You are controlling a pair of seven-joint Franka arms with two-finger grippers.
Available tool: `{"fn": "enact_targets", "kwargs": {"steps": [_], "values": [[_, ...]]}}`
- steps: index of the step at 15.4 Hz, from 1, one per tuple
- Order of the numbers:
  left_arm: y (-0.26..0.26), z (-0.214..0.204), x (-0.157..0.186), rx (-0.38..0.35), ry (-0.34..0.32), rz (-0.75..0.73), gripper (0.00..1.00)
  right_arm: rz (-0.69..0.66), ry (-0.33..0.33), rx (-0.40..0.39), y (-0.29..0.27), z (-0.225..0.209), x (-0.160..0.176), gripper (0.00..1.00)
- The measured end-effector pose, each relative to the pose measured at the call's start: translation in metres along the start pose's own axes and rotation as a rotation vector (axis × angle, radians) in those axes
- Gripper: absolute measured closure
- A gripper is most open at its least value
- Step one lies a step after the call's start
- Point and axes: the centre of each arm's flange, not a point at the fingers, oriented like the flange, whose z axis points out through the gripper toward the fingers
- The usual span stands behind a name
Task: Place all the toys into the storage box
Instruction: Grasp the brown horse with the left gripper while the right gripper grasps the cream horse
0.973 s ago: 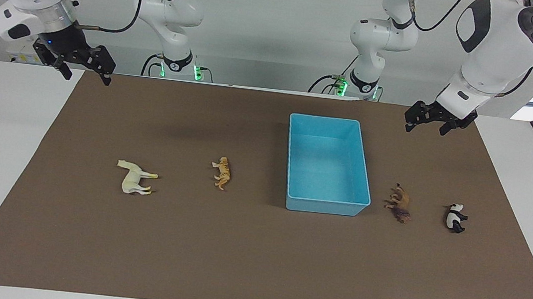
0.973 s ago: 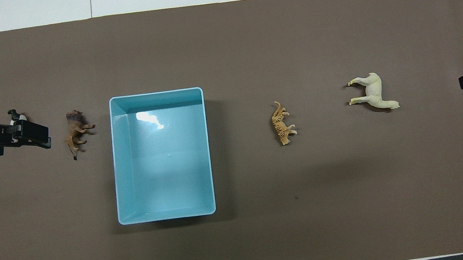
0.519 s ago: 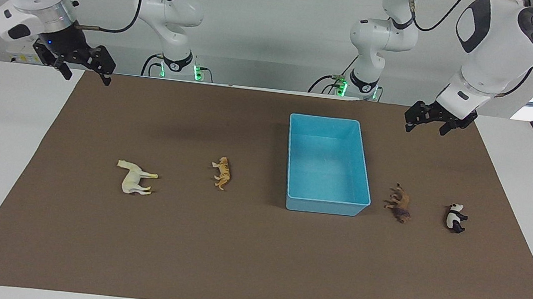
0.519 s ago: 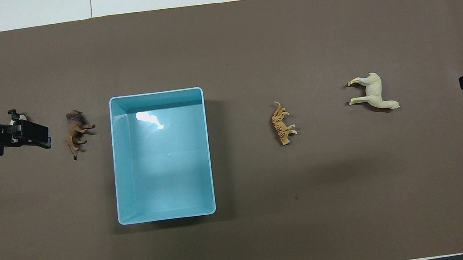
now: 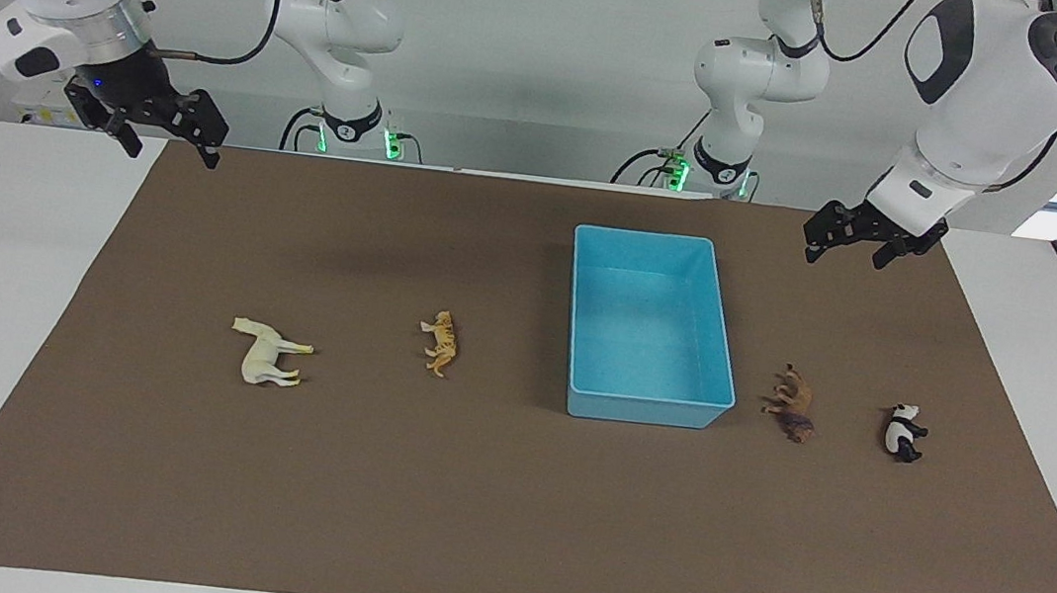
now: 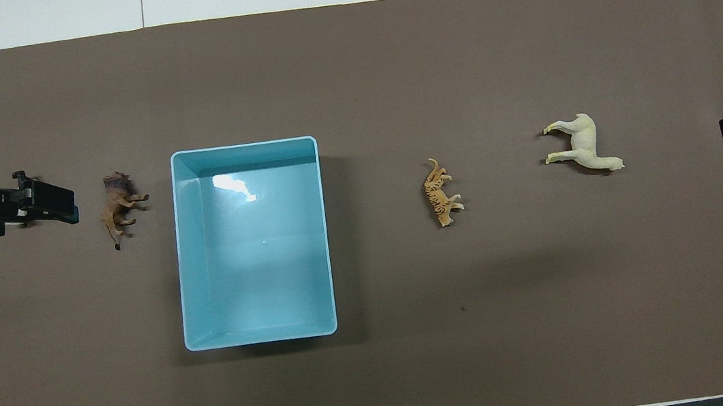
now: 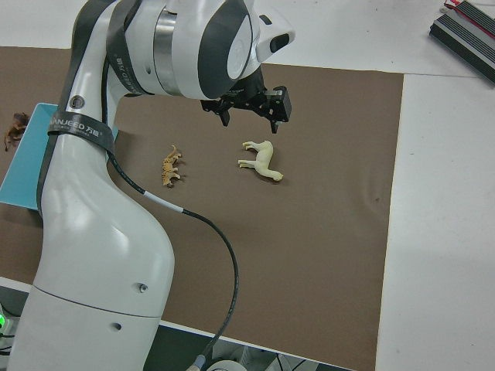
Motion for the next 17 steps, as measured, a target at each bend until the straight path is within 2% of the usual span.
{"fn": "enact_targets", "kwargs": {"steps": [5, 8, 13, 17], "values": [[-0.034, 0.047, 0.025, -0.001, 0.118, -0.067, 0.00, 0.015, -0.001, 0.001, 0.008, 0.002, 0.000, 0.00], [-0.052, 0.101, 0.046, -0.005, 0.170, -0.096, 0.00, -0.001, 0.063, -0.001, 0.000, 0.014, 0.010, 0.00], [-0.052, 0.212, 0.060, -0.012, 0.218, -0.096, 0.00, -0.058, 0.074, -0.002, -0.015, 0.096, 0.021, 0.00], [-0.049, 0.255, 0.058, -0.014, 0.198, -0.092, 0.00, -0.035, 0.095, -0.003, -0.031, 0.182, 0.056, 0.00]]}}
